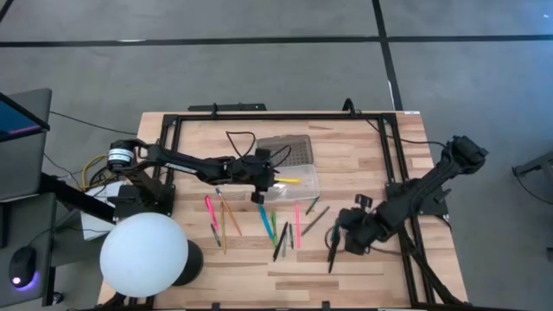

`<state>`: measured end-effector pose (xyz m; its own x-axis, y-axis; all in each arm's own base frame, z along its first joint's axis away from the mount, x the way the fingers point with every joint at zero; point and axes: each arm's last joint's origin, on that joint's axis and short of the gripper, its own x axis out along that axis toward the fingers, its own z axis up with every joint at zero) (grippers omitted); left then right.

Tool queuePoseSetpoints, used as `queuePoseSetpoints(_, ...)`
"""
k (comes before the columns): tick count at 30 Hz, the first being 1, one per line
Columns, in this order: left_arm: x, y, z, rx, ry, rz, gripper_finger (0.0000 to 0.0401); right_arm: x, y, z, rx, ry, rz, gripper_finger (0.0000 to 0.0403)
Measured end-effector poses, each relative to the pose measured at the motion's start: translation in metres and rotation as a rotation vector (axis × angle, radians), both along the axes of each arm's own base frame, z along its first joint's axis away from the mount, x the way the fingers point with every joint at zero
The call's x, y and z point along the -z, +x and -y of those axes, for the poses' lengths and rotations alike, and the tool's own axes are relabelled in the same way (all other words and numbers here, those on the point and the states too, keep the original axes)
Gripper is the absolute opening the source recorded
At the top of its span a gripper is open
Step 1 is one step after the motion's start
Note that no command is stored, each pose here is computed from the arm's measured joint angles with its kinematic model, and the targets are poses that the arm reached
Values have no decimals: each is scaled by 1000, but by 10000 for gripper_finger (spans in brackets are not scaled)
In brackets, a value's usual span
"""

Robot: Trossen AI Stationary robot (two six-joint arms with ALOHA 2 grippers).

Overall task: Pick & place school supplies into a supply box
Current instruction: Put the blue scissor into the supply box

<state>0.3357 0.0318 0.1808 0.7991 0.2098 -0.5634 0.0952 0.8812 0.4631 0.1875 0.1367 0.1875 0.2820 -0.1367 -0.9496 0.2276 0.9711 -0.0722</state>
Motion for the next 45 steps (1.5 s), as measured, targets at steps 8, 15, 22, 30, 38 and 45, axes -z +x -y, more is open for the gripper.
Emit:
queuePoseSetpoints(8, -19, -16, 1, -27, -37, -33, 137, 12, -24, -32, 8, 6, -25, 118)
queuePoseSetpoints(15, -19, -24, 7, -48, -96, -89, 137, 13, -48, -43, 98, -14, -50, 118)
queuePoseSetpoints(22, -16, -25, 27, -21, -139, -120, 137, 23, -52, -45, 109, -84, -91, 118)
queuePoseSetpoints(30, -15, -30, 73, 60, -139, -143, 137, 49, -46, -47, 89, -176, -200, 118)
queuePoseSetpoints(38, -13, -41, 116, 61, -75, -141, 137, 60, -35, -45, 92, -193, -243, 118)
queuePoseSetpoints(45, -11, -54, 139, 13, -30, -148, 137, 50, -12, -48, 65, -129, -210, 118)
